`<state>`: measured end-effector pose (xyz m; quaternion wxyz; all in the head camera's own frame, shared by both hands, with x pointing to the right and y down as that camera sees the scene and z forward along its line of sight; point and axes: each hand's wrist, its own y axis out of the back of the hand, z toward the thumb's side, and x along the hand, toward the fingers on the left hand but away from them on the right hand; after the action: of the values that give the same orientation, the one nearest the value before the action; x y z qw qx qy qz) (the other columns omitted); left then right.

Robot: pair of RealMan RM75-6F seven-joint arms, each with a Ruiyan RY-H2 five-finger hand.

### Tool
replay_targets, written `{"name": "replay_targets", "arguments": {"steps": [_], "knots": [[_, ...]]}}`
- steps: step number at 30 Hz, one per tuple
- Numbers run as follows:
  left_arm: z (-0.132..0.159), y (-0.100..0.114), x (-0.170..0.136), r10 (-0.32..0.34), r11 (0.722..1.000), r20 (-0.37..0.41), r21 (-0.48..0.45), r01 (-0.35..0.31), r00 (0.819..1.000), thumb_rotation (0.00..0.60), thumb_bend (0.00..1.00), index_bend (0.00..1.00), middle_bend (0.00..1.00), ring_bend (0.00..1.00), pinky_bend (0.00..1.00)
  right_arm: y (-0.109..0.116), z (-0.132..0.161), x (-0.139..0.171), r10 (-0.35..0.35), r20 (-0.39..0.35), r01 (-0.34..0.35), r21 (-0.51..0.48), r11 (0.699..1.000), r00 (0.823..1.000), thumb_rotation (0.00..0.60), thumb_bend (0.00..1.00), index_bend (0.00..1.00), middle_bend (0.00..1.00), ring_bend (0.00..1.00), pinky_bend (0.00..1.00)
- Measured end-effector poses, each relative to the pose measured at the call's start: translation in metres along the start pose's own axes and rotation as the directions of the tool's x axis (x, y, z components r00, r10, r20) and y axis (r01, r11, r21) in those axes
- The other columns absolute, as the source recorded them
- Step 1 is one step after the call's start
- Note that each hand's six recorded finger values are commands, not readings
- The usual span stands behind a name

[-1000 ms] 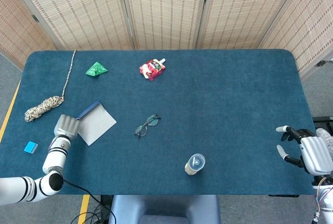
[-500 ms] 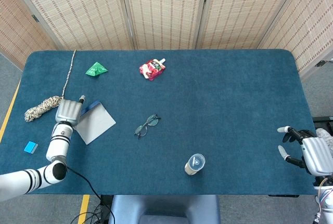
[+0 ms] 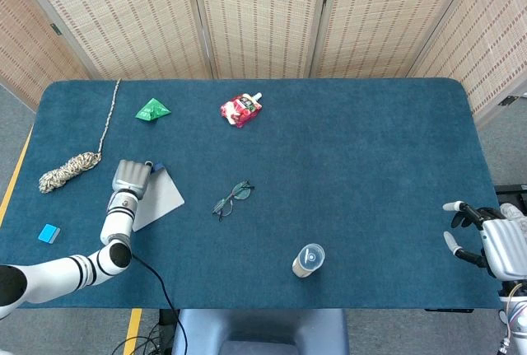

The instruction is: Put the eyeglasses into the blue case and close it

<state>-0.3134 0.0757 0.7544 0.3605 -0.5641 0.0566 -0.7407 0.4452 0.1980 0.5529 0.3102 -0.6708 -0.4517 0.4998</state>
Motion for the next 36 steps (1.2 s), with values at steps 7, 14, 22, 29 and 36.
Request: {"name": "replay_targets", "arguments": {"steps": [7,14,22,29,36], "knots": [[0.030,0.013,-0.024,0.075,0.997,0.125,0.010,-0.077,0.989,0.600,0.61,0.18,0.96,0.91,0.92,-0.002,0.001,-0.002,0.005,-0.003,-0.005,-0.003,1.000,1.000,0.600,0.35,0.33,0.55,0.53,0.35],[0.024,0.018,-0.062,0.163,0.987,0.195,-0.028,-0.161,0.967,0.600,0.61,0.20,0.95,0.90,0.91,-0.006,0.004,-0.005,0.015,-0.010,-0.015,-0.006,1.000,1.000,0.600,0.34,0.33,0.55,0.53,0.35],[-0.010,-0.018,-0.083,0.067,0.998,0.171,-0.002,-0.068,0.983,0.600,0.61,0.23,0.94,0.90,0.91,-0.007,0.005,-0.007,0.018,-0.015,-0.018,-0.005,1.000,1.000,0.600,0.34,0.33,0.56,0.54,0.35],[-0.020,-0.040,-0.073,-0.025,0.999,0.113,0.050,0.020,0.993,0.600,0.61,0.18,0.94,0.89,0.91,-0.006,0.003,-0.005,0.015,-0.009,-0.015,-0.003,1.000,1.000,0.600,0.35,0.33,0.57,0.55,0.35],[-0.014,-0.052,-0.056,-0.105,0.994,0.087,0.005,0.105,0.991,0.600,0.61,0.00,0.94,0.90,0.91,-0.003,0.000,-0.003,0.006,0.000,-0.006,-0.001,1.000,1.000,0.600,0.35,0.33,0.58,0.56,0.35]]}}
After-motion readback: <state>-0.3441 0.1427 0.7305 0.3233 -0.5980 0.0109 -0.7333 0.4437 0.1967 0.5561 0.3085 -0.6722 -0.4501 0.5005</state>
